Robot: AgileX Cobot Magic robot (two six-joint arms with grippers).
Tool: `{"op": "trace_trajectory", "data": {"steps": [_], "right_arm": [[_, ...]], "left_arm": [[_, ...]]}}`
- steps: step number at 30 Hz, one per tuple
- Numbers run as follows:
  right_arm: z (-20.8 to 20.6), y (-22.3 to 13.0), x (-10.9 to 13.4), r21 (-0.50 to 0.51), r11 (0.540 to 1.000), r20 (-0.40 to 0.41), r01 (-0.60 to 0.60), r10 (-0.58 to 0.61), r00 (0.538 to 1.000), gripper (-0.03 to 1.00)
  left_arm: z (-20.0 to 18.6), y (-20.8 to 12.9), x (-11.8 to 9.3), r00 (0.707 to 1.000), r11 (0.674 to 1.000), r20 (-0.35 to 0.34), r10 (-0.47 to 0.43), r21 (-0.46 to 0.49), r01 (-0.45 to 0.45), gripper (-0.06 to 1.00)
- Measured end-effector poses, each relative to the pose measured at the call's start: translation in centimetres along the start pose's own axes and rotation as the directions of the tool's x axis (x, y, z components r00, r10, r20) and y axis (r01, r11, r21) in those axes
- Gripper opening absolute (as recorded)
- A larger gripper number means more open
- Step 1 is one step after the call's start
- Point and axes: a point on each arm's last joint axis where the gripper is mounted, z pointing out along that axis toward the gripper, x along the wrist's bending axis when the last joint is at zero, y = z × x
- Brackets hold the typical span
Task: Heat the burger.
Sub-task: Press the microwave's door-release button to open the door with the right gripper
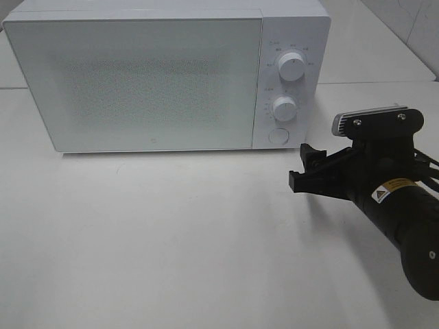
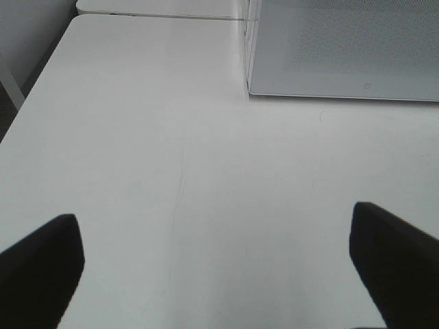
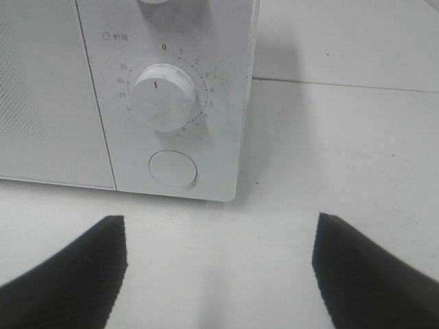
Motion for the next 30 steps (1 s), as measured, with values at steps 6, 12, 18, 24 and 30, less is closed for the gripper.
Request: {"op": "trace_trajectory", "data": {"steps": [6,12,18,24,30], "right_arm": [[0.04,-0.11,0.0,0.003,0.997,0.001,-0.075,0.075,0.997,0.75],[0.03,-0.1,0.06,0.004,0.92,-0.004,-0.392,0.392,0.92,0.75],[0.03,-0.1,0.06,0.005,0.695,-0.002,-0.719,0.719,0.695,0.72],[0.03,-0.1,0.06,0.006,0.445,-0.001,-0.895,0.895,0.445,0.66],[0.03,-0.1,0.06,0.006,0.148,0.001,-0.989,0.989,0.148,0.53]], "left_arm": [[0.0,0.0,0.0,1.0,1.0,0.0,0.0,0.0,0.0,0.97],[0.0,0.0,0.0,1.0,1.0,0.0,0.0,0.0,0.0,0.97],[0.0,0.0,0.0,1.0,1.0,0.0,0.0,0.0,0.0,0.97],[0.0,0.0,0.0,1.0,1.0,0.0,0.0,0.0,0.0,0.97],[0.0,0.0,0.0,1.0,1.0,0.0,0.0,0.0,0.0,0.97]]}}
